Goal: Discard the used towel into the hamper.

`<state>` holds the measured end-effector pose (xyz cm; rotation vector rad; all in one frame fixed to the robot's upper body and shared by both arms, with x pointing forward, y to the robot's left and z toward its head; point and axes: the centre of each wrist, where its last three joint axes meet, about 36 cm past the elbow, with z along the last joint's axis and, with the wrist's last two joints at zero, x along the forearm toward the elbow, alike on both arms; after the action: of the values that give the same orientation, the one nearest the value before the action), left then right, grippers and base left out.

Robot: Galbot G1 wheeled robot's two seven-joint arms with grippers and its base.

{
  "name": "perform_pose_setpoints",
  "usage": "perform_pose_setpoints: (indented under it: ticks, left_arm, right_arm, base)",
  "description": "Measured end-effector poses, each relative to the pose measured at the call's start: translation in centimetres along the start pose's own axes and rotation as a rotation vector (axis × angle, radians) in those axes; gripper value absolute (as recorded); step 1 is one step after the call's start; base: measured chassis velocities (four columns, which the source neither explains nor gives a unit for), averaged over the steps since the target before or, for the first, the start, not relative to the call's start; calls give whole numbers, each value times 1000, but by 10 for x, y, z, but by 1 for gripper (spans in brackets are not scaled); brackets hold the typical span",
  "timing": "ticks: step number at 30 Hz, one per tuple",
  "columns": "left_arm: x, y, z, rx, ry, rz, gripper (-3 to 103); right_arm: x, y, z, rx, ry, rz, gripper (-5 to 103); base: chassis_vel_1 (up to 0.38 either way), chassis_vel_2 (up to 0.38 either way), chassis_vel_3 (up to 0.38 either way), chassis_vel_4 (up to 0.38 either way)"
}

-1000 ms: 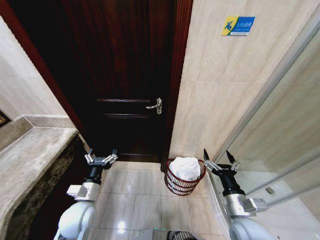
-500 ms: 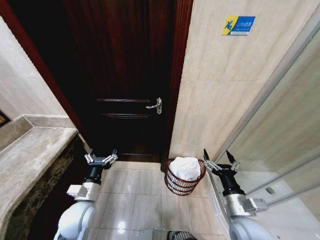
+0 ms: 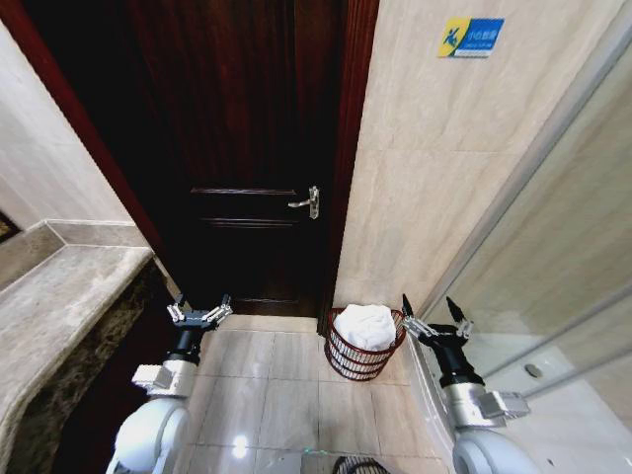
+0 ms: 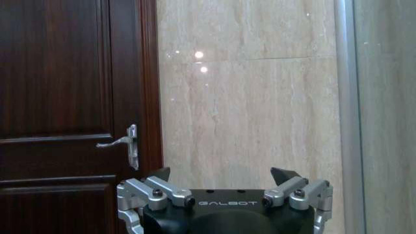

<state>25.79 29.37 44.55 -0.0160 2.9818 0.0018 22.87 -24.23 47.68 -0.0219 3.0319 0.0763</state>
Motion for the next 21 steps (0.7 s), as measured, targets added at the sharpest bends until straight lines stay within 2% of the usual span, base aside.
perform_pose_setpoints:
  ticks: [15, 21]
  left_arm:
    - [0, 0, 0, 0, 0, 0, 100]
    - [0, 0, 0, 0, -1, 0, 100]
  right_arm:
    - [0, 0, 0, 0, 0, 0, 100]
    - [0, 0, 0, 0, 0, 0, 100]
  base:
    - [0, 0, 0, 0]
    - [73, -75, -73, 79]
